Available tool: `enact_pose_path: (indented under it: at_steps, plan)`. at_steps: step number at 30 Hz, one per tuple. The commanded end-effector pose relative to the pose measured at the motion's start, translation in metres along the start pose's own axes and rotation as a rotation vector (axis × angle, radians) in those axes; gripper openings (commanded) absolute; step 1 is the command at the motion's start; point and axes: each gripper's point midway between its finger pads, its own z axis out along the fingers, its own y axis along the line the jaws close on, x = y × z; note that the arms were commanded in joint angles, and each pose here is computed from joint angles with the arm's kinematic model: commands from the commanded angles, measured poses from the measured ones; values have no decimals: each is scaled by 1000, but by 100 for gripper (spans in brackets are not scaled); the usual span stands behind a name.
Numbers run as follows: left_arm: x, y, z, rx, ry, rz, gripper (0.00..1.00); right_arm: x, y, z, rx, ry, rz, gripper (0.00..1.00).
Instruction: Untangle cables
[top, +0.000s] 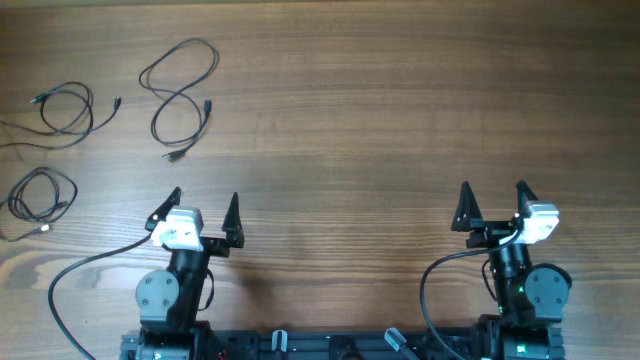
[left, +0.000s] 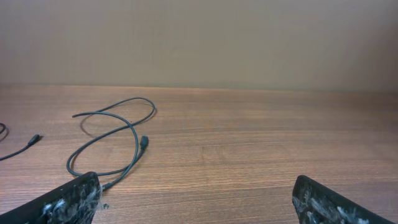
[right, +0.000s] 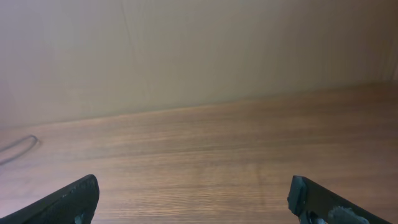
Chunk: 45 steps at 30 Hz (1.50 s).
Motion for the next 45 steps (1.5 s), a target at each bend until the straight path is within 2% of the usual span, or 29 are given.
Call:
enact_pose_path:
  at_steps: [1, 29, 33, 45]
  plan:
    - [2, 1, 0, -1, 0, 15, 100, -3, -2, -1, 17, -15, -150, 100]
    - [2, 1, 0, -1, -1, 15, 100, -3, -3, -1, 20, -15, -163, 100]
    - [1, 18, -1, -72, -6, 10, 100, -3, -3, -1, 20, -16, -163, 100]
    - [1, 18, -1, -71, -5, 10, 100, -3, -3, -1, 20, -16, -163, 100]
